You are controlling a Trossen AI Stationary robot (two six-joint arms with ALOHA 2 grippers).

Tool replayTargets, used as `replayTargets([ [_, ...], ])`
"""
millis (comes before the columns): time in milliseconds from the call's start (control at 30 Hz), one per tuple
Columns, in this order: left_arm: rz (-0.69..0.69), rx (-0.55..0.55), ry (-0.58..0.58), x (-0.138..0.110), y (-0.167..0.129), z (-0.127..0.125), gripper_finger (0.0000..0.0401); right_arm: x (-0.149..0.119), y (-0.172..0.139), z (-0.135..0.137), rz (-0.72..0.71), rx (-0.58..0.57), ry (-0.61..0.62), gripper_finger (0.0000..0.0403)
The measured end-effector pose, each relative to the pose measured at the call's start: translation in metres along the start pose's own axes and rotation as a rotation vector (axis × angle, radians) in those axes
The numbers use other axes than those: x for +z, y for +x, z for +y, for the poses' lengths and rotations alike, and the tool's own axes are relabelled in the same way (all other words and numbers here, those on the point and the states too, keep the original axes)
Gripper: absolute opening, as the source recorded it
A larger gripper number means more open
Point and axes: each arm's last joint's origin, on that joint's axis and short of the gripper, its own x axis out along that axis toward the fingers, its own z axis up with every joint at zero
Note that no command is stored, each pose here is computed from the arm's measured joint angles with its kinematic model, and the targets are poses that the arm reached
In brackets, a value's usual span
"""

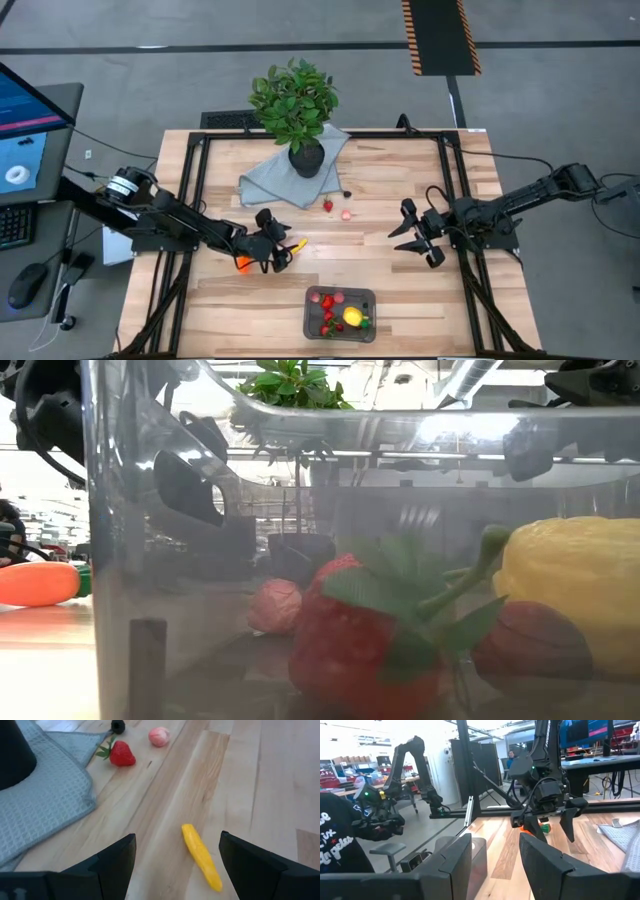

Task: Pick and placing Produce into tupperware
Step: Put the yellow corn into the black bin

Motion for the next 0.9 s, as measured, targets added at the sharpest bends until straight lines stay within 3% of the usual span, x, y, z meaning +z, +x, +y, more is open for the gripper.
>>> replayTargets([
  [267, 0.026, 0.000, -0.013, -0.007, 0.001, -0.003, 0.0274, -0.001, 0.000, 0.000, 0.014, -0.002, 0.017, 0.0187],
  [633, 0.106, 0.030, -0.002, -0.026, 0.025, -0.012, 0.0274, -0.002, 0.000, 0.000, 0.018, -0.003, 0.019, 0.0186],
  [900, 0.105, 0.041, 0.056, -0.023, 0.036, -0.021, 0.0274, -0.002, 0.000, 0.000, 0.022, -0.003, 0.020, 0.0185],
])
